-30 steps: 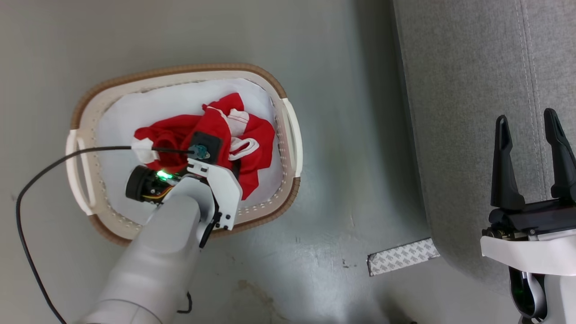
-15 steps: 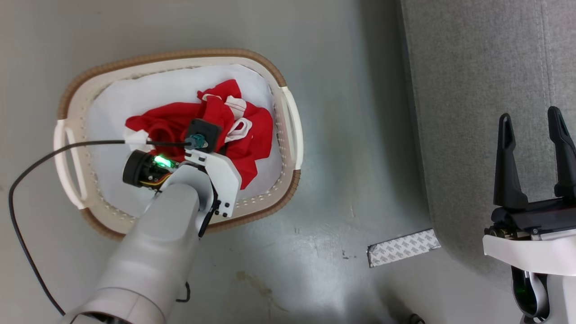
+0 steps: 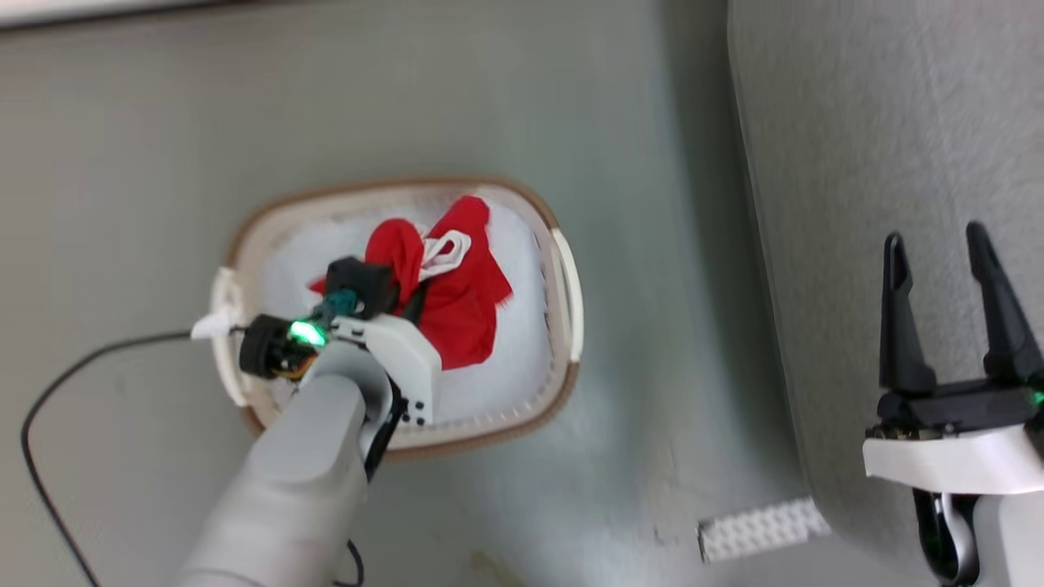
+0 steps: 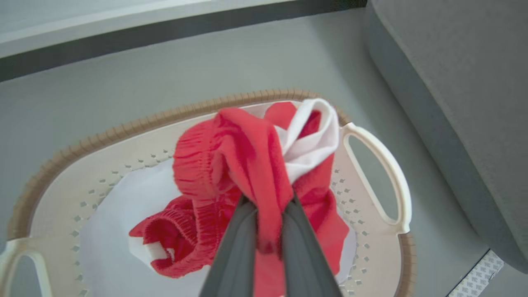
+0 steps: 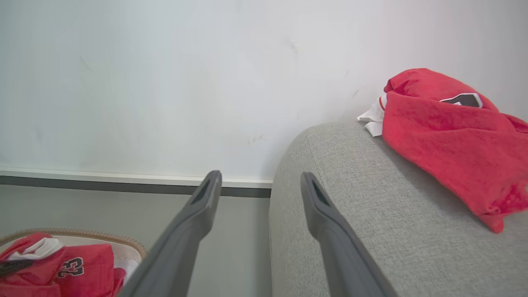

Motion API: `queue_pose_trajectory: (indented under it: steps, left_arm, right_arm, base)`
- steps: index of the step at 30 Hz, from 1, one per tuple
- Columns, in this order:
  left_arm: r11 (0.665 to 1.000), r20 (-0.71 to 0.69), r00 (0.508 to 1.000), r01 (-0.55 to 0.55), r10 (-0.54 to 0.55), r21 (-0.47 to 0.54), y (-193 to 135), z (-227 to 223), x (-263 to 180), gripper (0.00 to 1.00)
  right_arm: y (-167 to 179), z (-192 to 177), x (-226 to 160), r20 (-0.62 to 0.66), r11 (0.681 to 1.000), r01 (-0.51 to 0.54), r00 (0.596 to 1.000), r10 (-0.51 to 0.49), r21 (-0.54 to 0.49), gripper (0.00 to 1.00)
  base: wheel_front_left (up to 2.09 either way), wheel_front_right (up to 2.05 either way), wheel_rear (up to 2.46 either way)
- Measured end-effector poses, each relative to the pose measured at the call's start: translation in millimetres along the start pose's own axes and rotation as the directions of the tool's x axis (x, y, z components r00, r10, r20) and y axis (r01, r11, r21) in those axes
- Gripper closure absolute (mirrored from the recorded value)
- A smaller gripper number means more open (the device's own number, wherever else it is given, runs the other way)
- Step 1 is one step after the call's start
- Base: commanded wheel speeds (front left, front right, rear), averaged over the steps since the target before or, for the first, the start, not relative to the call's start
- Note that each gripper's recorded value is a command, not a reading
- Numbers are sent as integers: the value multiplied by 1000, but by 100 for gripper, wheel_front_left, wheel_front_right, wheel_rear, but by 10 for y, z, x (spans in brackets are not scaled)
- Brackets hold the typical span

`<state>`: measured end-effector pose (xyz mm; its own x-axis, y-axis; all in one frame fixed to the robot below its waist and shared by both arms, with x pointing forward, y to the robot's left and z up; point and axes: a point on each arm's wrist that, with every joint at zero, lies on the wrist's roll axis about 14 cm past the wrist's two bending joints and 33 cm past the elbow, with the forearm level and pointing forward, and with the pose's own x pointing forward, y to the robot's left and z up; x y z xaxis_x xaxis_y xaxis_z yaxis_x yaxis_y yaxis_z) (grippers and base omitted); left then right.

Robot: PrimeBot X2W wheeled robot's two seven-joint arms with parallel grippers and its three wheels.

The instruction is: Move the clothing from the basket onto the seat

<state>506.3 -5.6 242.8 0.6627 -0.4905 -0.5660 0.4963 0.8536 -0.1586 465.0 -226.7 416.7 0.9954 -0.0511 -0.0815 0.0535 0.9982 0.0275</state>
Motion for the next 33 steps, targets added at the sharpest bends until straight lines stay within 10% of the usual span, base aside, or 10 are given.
queue_pose_trajectory:
  steps: [10, 20, 33]
  left_arm:
    - [995, 301, 948, -87, 99, -53, 105, 943, -844, 100]
    - [983, 616, 768, -168, 176, -72, 17, 1828, -2130, 100]
    - [986, 808, 579, -165, 112, -18, -576, 2534, -3349, 100]
  right_arm:
    - [187, 415, -281, 74, 999, -45, 996, 43, 26, 0]
    - [750, 846, -663, 173, 977, -210, 964, 202, 32, 0]
    - [2204, 1182, -1272, 244, 763, -646, 736, 631, -26, 0]
  base:
    - [0, 0, 0]
    - [0, 0, 0]
    - [0, 0, 0]
